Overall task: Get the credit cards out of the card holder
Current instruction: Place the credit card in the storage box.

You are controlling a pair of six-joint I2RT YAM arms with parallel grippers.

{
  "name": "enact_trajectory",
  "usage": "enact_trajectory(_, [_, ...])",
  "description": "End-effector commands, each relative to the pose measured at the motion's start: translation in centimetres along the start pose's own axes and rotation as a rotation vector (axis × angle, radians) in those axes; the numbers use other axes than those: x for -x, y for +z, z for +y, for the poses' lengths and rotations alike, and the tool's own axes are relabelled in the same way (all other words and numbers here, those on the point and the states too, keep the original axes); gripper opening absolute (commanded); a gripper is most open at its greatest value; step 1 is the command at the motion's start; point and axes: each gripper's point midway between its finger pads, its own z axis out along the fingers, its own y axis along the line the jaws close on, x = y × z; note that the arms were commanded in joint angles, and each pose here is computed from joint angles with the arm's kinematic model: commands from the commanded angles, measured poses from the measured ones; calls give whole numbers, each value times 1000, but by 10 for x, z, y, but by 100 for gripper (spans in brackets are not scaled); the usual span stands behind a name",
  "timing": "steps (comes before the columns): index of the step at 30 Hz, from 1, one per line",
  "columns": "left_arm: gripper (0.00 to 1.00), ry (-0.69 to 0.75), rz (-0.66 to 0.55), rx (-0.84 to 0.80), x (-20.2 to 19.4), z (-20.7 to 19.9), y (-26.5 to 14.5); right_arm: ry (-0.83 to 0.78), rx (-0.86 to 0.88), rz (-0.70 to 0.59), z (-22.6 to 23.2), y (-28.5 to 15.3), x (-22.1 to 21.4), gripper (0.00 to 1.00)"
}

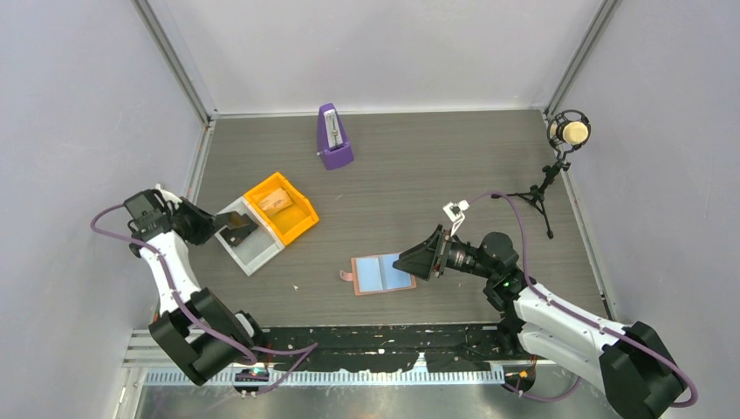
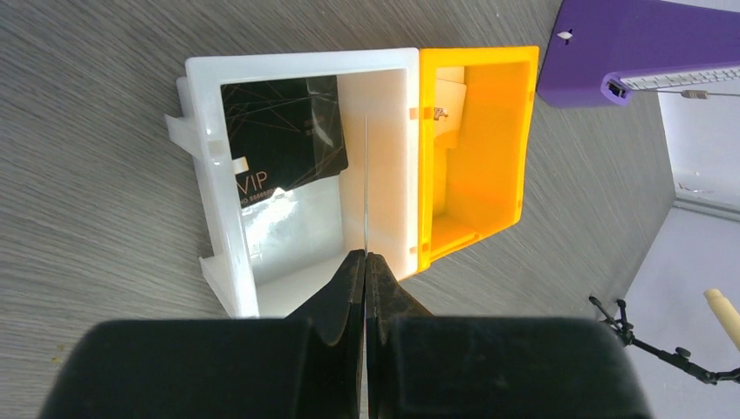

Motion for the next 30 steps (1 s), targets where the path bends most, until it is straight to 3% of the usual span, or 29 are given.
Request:
enact_trajectory(1, [0, 16, -47, 8, 18, 4, 7, -26, 37, -24, 8, 1, 7, 95])
enact_trajectory(30, [0, -62, -3, 39, 34, 17, 44, 21, 38, -63, 10, 5, 17, 95])
